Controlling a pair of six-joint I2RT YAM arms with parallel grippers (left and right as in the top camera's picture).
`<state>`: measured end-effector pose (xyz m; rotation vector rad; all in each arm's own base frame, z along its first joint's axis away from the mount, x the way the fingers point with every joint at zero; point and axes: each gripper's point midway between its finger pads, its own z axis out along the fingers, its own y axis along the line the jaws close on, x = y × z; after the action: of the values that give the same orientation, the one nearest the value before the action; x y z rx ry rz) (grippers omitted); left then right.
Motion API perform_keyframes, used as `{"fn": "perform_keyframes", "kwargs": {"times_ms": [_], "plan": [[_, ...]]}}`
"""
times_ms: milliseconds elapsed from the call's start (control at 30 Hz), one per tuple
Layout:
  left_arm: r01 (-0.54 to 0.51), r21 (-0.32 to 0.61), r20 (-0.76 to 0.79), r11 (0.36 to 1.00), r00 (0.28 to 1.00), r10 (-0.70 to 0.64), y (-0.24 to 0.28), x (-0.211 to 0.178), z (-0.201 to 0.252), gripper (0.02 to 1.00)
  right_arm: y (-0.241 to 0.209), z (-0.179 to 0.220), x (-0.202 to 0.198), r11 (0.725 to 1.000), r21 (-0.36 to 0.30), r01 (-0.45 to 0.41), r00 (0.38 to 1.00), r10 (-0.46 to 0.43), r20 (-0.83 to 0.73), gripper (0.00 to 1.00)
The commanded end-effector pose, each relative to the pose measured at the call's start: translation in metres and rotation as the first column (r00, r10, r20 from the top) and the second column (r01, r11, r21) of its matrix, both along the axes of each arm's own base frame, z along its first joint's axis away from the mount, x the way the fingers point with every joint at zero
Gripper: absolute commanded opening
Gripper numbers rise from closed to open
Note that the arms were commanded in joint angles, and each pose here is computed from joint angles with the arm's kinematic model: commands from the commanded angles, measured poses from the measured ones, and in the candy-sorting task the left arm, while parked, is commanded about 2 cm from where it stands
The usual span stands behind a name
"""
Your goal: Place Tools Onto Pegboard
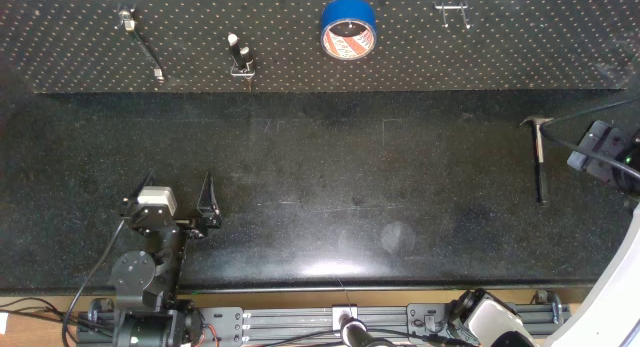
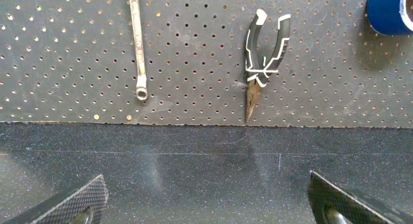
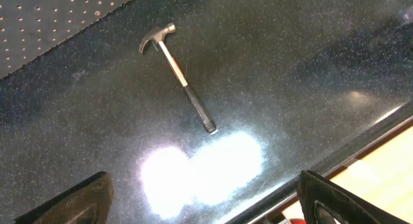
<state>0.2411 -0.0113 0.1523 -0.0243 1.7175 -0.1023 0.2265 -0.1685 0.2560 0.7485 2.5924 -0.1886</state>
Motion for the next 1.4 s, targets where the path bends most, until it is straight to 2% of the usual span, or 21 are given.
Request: {"fn": "perform_keyframes", "kwargs": {"times_ms": [33, 100, 133, 233, 267, 300, 367, 467, 533, 633, 767, 800, 933, 1033, 1300, 1333, 1400], "plan": [[0.001, 0.008, 0.006, 1.000, 1.000, -0.001, 0.001, 0.000, 0.000, 0.996, 0.000, 0.008, 0.002, 1.000, -0.011, -0.018, 1.000, 0.018, 0.024, 0.932], [0.001, 0.008, 0.006, 1.000, 1.000, -0.001, 0.001, 0.000, 0.000, 0.998, 0.003, 0.007, 0.004, 1.000, 0.004, -0.027, 0.999, 0.027, 0.032, 0.932], [0.001, 0.008, 0.006, 1.000, 1.000, -0.001, 0.001, 0.000, 0.000, 0.996, -0.004, 0.006, -0.003, 0.999, -0.040, -0.026, 1.000, 0.025, -0.010, 0.932], [0.001, 0.008, 0.006, 1.000, 1.000, -0.001, 0.001, 0.000, 0.000, 0.996, -0.006, 0.004, -0.003, 0.985, -0.091, -0.147, 0.988, 0.142, -0.059, 0.932], [0.001, 0.008, 0.007, 1.000, 1.000, -0.001, 0.001, 0.000, 0.000, 0.996, -0.001, 0.003, 0.002, 0.968, -0.094, -0.231, 0.972, 0.226, -0.058, 0.932], [0.001, 0.008, 0.006, 1.000, 1.000, -0.001, 0.001, 0.000, 0.000, 0.996, 0.005, 0.002, 0.007, 0.935, -0.095, -0.341, 0.940, 0.337, -0.059, 0.934], [0.001, 0.008, 0.006, 1.000, 1.000, -0.001, 0.001, 0.000, 0.000, 0.996, 0.005, -0.005, 0.009, 0.907, -0.094, -0.411, 0.910, 0.403, -0.094, 0.932], [0.001, 0.008, 0.006, 1.000, 1.000, -0.001, 0.001, 0.000, 0.000, 0.996, 0.001, -0.030, 0.006, 0.876, -0.047, -0.481, 0.869, 0.469, -0.157, 0.936], [0.001, 0.008, 0.006, 1.000, 1.000, -0.001, 0.001, 0.000, 0.000, 0.996, -0.002, -0.062, 0.004, 0.858, 0.023, -0.513, 0.840, 0.507, -0.194, 0.934], [0.001, 0.008, 0.006, 1.000, 1.000, -0.001, 0.001, 0.000, 0.000, 0.996, 0.002, -0.108, 0.002, 0.808, 0.107, -0.579, 0.786, 0.588, -0.192, 0.936], [0.001, 0.008, 0.006, 1.000, 1.000, -0.001, 0.001, 0.000, 0.000, 0.996, -0.001, -0.142, 0.006, 0.803, 0.131, -0.581, 0.781, 0.595, -0.188, 0.934], [0.001, 0.008, 0.006, 1.000, 1.000, -0.001, 0.001, 0.000, 0.000, 0.996, -0.001, -0.149, 0.008, 0.791, 0.133, -0.597, 0.770, 0.611, -0.183, 0.934], [0.001, 0.008, 0.006, 1.000, 1.000, -0.001, 0.001, 0.000, 0.000, 0.996, -0.008, -0.165, 0.018, 0.788, 0.119, -0.604, 0.768, 0.615, -0.175, 0.934], [0.001, 0.008, 0.006, 1.000, 1.000, -0.001, 0.001, 0.000, 0.000, 0.996, -0.016, -0.180, 0.026, 0.763, 0.117, -0.636, 0.740, 0.646, -0.188, 0.936], [0.001, 0.008, 0.006, 1.000, 1.000, -0.001, 0.001, 0.000, 0.000, 0.993, -0.019, -0.202, 0.030, 0.769, 0.160, -0.619, 0.743, 0.639, -0.200, 0.934], [0.001, 0.008, 0.006, 1.000, 1.000, -0.001, 0.001, 0.000, 0.000, 0.996, -0.022, -0.206, 0.030, 0.793, 0.160, -0.588, 0.760, 0.609, -0.227, 0.934], [0.001, 0.008, 0.006, 1.000, 1.000, -0.001, 0.001, 0.000, 0.000, 0.993, -0.020, -0.209, 0.030, 0.800, 0.168, -0.576, 0.758, 0.599, -0.259, 0.936]]}}
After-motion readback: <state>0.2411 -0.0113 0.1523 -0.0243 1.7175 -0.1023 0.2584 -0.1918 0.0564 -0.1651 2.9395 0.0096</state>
